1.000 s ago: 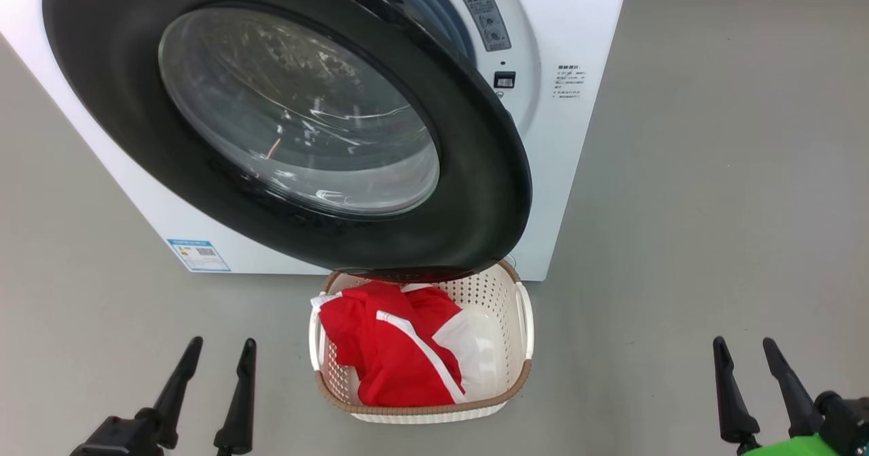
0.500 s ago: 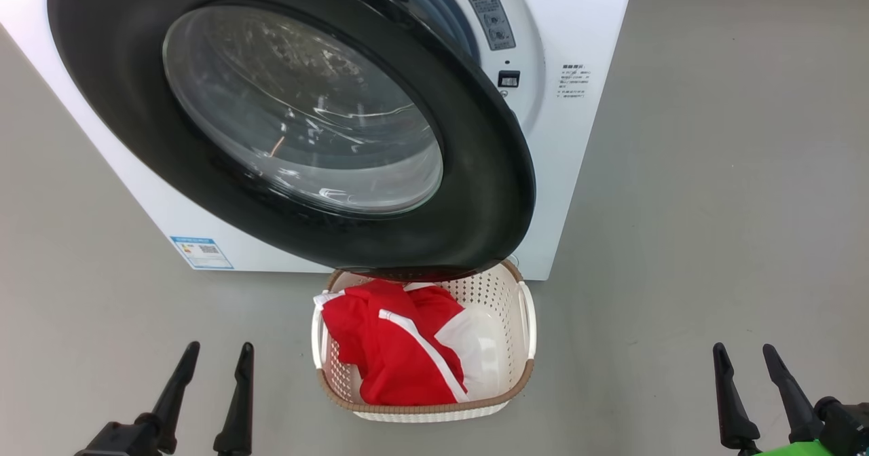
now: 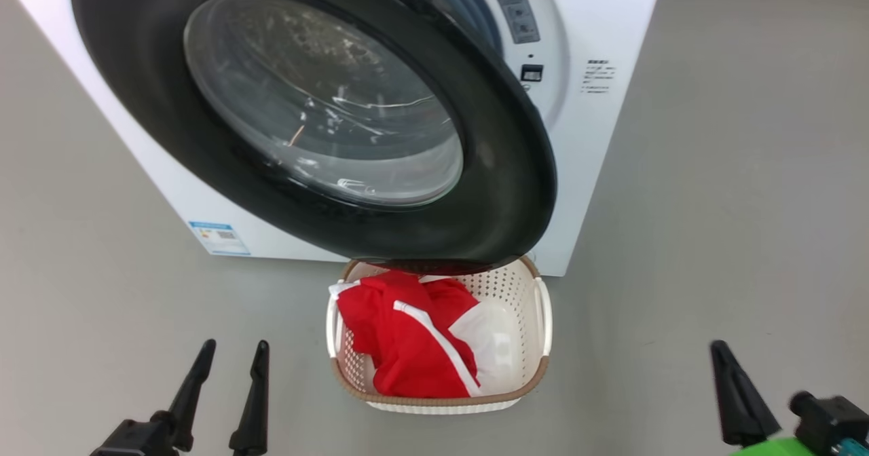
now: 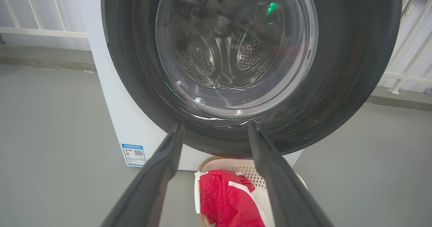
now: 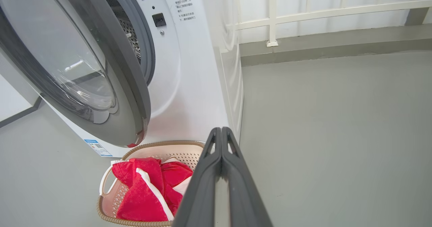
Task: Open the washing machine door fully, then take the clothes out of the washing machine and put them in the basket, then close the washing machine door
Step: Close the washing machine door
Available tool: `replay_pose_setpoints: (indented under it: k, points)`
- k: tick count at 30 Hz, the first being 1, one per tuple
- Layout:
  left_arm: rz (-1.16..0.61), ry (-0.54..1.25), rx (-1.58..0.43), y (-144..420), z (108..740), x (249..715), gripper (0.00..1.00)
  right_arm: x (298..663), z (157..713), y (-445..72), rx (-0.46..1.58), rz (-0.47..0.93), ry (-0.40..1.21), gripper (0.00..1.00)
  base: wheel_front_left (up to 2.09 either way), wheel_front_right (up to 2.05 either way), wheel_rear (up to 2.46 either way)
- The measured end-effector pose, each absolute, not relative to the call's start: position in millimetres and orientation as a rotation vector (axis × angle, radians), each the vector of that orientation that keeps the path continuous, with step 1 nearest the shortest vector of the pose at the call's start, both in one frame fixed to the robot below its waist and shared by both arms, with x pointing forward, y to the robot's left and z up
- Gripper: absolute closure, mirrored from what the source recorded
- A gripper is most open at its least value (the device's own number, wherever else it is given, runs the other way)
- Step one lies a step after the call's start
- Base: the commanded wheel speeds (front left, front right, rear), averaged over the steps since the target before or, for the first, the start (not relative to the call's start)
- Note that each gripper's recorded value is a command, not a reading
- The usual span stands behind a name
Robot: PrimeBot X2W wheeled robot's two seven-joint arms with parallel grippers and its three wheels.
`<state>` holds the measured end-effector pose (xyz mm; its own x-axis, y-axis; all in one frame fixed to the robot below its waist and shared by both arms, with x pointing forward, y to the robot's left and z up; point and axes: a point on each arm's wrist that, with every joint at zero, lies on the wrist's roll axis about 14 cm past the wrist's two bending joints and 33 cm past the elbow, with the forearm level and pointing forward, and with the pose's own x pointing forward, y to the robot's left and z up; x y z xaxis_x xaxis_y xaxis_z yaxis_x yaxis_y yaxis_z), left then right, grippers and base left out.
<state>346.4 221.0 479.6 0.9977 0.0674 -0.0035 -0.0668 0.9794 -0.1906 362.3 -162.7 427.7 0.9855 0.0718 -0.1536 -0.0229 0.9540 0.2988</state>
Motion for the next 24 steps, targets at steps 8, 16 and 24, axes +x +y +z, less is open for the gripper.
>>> replay_pose_setpoints:
  k: [8,16,24]
  points:
    - [0.101,-0.012,-0.216,225.5,481.2,344.7,0.00,397.0,447.1,-117.8,0.302,0.195,0.112,1.00,0.00,0.00,0.00]
    - [0.146,-0.003,-0.239,233.0,476.8,336.6,0.00,424.0,461.0,-73.1,0.286,0.343,0.080,1.00,0.00,0.00,0.00]
    - [0.187,0.000,-0.270,242.6,474.5,333.9,0.00,444.4,467.1,-28.0,0.299,0.472,0.074,1.00,0.00,0.00,0.00]
